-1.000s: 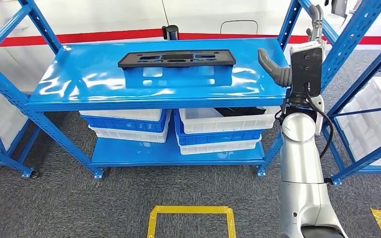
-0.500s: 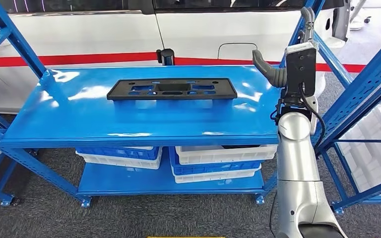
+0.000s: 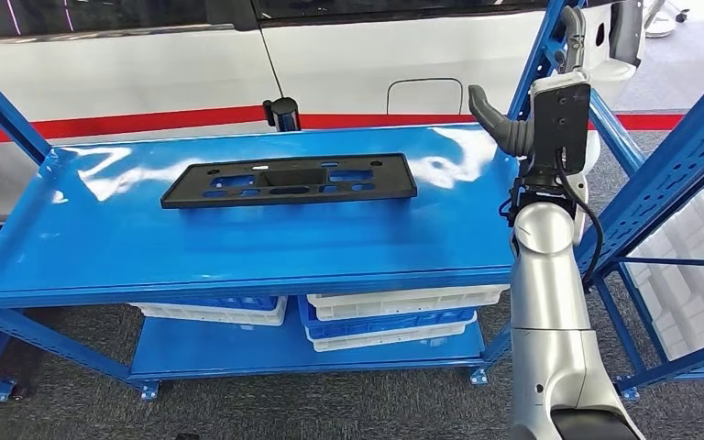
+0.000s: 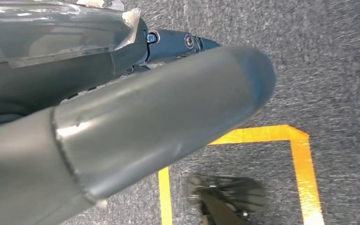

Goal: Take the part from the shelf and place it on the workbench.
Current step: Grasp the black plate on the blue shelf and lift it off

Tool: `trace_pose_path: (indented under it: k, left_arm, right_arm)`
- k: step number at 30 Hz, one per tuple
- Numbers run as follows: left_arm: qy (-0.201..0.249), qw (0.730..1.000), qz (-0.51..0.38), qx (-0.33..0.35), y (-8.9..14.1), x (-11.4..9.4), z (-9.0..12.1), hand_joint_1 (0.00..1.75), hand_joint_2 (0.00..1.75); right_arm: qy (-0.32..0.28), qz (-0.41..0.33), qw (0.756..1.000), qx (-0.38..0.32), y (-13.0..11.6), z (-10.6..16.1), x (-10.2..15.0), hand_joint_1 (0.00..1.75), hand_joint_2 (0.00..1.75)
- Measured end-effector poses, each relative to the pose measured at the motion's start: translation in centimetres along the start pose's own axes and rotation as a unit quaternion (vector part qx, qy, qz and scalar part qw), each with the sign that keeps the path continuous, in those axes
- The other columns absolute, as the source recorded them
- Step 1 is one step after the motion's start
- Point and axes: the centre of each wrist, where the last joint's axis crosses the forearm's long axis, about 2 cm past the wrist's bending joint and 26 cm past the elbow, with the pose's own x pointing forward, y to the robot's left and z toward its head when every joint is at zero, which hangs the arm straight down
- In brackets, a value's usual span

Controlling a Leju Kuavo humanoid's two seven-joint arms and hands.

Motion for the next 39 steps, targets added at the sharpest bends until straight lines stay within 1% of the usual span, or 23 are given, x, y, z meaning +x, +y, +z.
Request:
trace_pose_path:
  k: [11, 16, 22, 29, 33, 36, 39]
  left_arm:
    - [-0.007, 1.0, -0.003, 0.012, 0.4, 0.0, -0.1, 0.0, 0.0]
    - [-0.002, 1.0, 0.0, 0.013, 0.4, -0.1, -0.1, 0.0, 0.0]
    - [0.002, 1.0, -0.002, 0.016, 0.4, 0.1, -0.1, 0.0, 0.0]
    - [0.001, 1.0, -0.003, 0.019, 0.3, 0.0, -0.1, 0.0, 0.0]
    - [0.0, 1.0, -0.004, 0.016, 0.1, 0.0, 0.0, 0.0, 0.0]
    - [0.0, 1.0, -0.007, 0.013, -0.1, 0.1, 0.0, 0.0, 0.0]
    - [-0.001, 1.0, -0.012, 0.01, -0.2, 0.1, 0.1, 0.0, 0.0]
  right_arm:
    - [-0.004, -0.012, 1.0, -0.001, 0.1, 0.3, -0.4, 0.0, 1.75]
    - [0.003, -0.012, 1.0, 0.008, 0.6, 1.2, -1.1, 0.0, 1.75]
    - [0.01, -0.01, 0.999, 0.031, 2.2, 3.1, -1.4, 0.0, 1.75]
    - [0.024, -0.003, 0.999, 0.047, 3.1, 4.2, -0.8, 0.0, 1.75]
    - [0.017, 0.004, 0.997, 0.072, 3.6, 4.9, 0.0, 0.0, 1.75]
    - [0.003, 0.009, 0.995, 0.099, 4.7, 5.5, 1.0, 0.0, 1.75]
    - [-0.012, 0.018, 0.991, 0.132, 6.3, 6.1, 2.2, 0.0, 1.75]
